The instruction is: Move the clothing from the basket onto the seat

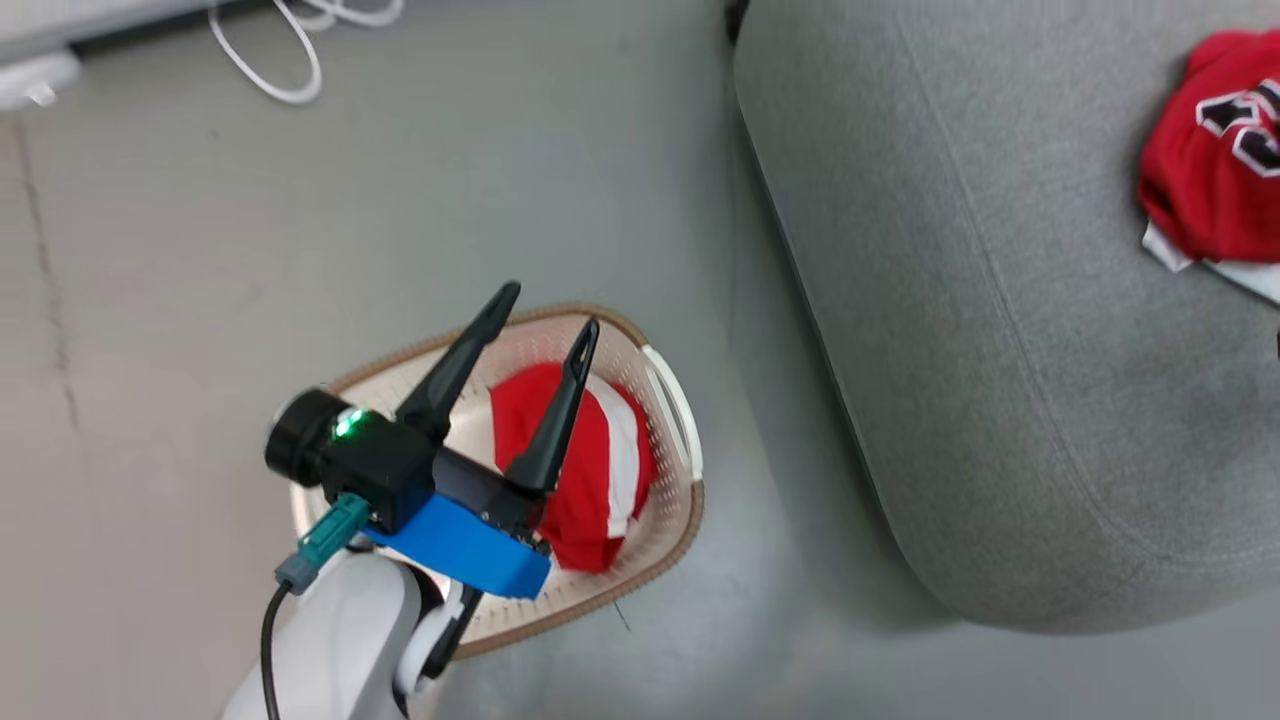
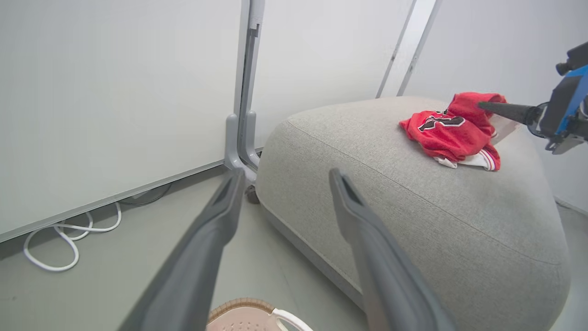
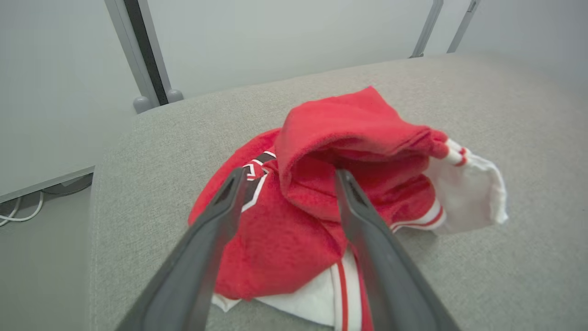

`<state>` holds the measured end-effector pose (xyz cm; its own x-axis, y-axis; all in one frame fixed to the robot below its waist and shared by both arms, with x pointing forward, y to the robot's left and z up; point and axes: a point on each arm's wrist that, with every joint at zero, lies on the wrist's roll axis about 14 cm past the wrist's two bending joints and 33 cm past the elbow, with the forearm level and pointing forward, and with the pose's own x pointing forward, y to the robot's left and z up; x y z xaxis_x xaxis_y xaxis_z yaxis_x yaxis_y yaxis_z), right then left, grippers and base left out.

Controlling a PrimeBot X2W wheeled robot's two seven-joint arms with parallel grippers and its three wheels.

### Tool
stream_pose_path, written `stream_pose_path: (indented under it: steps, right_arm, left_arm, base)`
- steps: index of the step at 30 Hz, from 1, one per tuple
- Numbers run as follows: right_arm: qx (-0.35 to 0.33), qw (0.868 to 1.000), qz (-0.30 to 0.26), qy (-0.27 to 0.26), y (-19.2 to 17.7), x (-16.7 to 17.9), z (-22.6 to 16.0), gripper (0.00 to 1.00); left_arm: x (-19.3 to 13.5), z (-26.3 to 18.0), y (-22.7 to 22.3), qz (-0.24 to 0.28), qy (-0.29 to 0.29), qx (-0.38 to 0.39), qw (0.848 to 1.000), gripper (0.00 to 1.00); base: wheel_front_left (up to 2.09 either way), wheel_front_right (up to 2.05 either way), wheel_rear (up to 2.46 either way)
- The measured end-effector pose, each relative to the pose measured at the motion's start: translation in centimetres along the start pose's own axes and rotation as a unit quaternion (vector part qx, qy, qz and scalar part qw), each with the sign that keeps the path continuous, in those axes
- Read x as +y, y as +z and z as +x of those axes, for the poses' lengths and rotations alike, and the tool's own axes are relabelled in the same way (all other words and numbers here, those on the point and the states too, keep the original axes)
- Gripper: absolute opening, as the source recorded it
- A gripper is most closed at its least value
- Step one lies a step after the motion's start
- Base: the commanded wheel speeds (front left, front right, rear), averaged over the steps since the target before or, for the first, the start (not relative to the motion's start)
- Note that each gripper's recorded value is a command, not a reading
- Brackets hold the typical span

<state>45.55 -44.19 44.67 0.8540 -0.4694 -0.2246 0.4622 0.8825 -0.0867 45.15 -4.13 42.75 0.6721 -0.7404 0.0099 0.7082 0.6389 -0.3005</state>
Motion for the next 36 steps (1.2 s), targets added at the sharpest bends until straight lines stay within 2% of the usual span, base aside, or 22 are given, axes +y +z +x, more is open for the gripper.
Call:
stream_pose_path:
  steps: [4, 7, 18, 27, 36]
  right_arm:
    - [-0.023, 1.0, 0.005, 0.016, 0.8, 0.1, -2.5, 1.0]
    - [-0.039, 0.998, 0.006, 0.041, 1.1, 1.4, -4.5, 1.0]
    - [-0.083, 0.984, 0.019, 0.159, 2.8, 9.3, -12.2, 1.0]
    - [-0.1, 0.963, 0.042, 0.247, 4.2, 15.9, -17.8, 1.0]
    - [-0.099, 0.95, 0.059, 0.289, 4.3, 19.0, -20.4, 1.0]
  left_arm:
    - [-0.3, -1.9, 1.3, -0.003, 0.034, -0.005, 0.999, 1.0]
    - [-0.3, -3.6, 2.5, 0.001, 0.063, -0.014, 0.998, 1.0]
    - [-0.4, -10.5, 5.3, 0.013, 0.156, -0.046, 0.987, 1.0]
    - [2.2, -17.3, 6.5, 0.023, 0.256, -0.07, 0.964, 1.0]
    - [4.0, -21.7, 7.2, 0.03, 0.32, -0.089, 0.943, 1.0]
  base:
    - [0.0, 0.0, 0.0]
    - [0.0, 0.0, 0.0]
    - [0.0, 0.0, 0.0]
    - [0.0, 0.0, 0.0]
    - [0.0, 0.0, 0.0]
